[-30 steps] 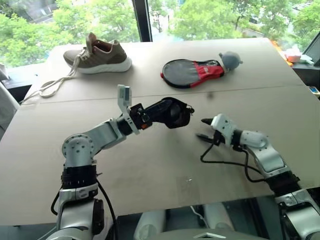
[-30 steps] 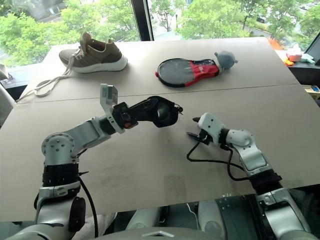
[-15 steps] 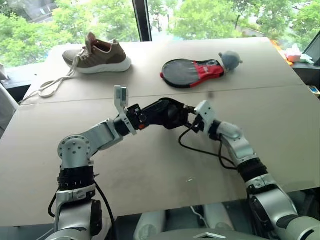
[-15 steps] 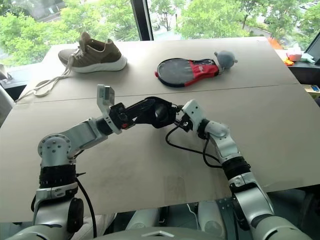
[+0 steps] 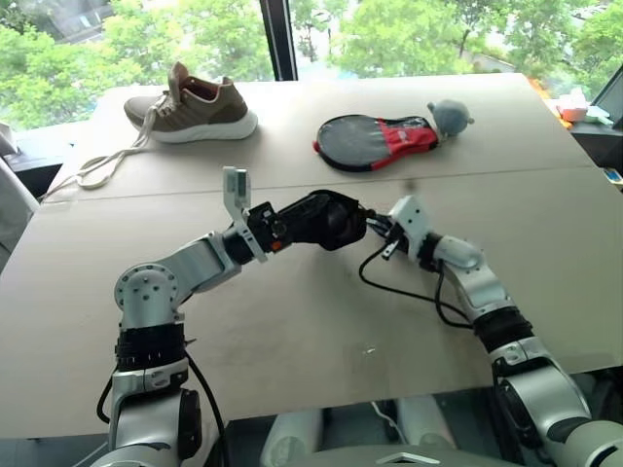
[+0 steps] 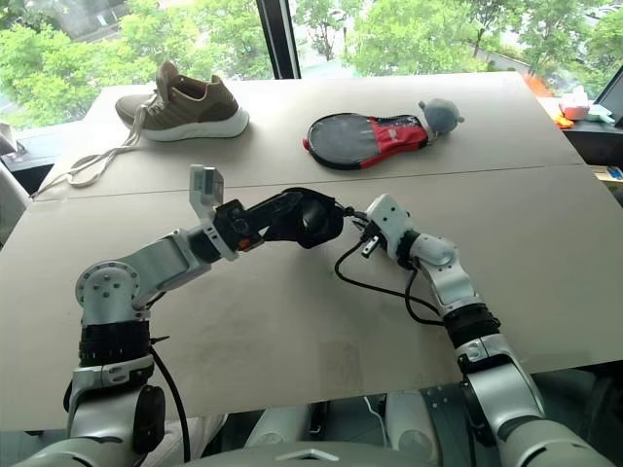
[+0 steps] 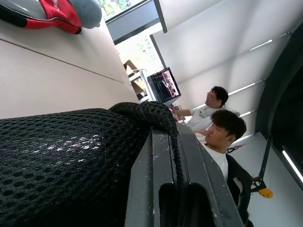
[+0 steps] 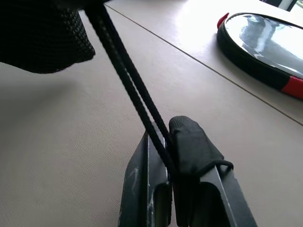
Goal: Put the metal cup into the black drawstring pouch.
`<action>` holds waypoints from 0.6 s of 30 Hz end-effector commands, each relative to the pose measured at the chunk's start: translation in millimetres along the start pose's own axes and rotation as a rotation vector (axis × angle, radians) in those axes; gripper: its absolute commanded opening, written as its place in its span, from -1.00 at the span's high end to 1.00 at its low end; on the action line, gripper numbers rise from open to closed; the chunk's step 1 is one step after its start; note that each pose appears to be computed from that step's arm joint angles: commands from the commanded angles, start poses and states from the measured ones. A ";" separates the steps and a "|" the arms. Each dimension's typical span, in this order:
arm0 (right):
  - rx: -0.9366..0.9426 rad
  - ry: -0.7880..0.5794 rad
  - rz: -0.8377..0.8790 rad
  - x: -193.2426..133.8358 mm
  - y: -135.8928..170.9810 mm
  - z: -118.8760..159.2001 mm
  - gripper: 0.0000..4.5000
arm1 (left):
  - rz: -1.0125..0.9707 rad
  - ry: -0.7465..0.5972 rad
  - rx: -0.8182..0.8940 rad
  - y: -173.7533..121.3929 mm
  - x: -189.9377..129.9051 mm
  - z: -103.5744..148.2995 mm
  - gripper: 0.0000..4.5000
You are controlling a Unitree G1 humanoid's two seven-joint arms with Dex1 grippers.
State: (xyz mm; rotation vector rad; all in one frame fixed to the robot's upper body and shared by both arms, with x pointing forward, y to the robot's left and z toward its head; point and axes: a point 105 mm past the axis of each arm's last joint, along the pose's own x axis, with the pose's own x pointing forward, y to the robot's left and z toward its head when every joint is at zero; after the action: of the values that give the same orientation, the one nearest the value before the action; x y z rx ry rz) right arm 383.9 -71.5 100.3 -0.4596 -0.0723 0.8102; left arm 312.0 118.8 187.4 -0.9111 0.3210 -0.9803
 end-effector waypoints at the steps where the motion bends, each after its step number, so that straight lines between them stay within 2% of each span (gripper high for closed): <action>1: -0.291 -0.059 -0.206 -7.5 -53.4 38.8 1.00 | -0.156 -0.050 0.034 -26.5 -12.0 6.5 0.75; 3: -0.402 -0.105 -0.311 -13.0 -77.4 63.2 1.00 | -0.145 -0.035 0.035 -23.6 -14.0 1.1 0.48; 6: -0.562 -0.189 -0.393 -20.3 -94.2 98.7 1.00 | -0.046 0.008 0.046 -6.9 -10.8 -9.0 -0.05; 12: -0.815 -0.368 -0.433 -32.6 -93.7 165.0 1.00 | -0.062 0.107 0.136 -18.6 -0.2 -25.4 -0.05; 18: -0.925 -0.470 -0.383 -37.1 -76.3 204.1 1.00 | -0.041 0.147 0.552 -26.5 12.6 -19.6 -0.05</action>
State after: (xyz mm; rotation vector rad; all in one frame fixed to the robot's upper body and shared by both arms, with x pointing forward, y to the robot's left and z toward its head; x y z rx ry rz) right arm 379.5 -77.1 291.9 -1.0545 -0.8489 0.4562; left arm 293.1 96.6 186.8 -0.4908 0.2336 -1.0731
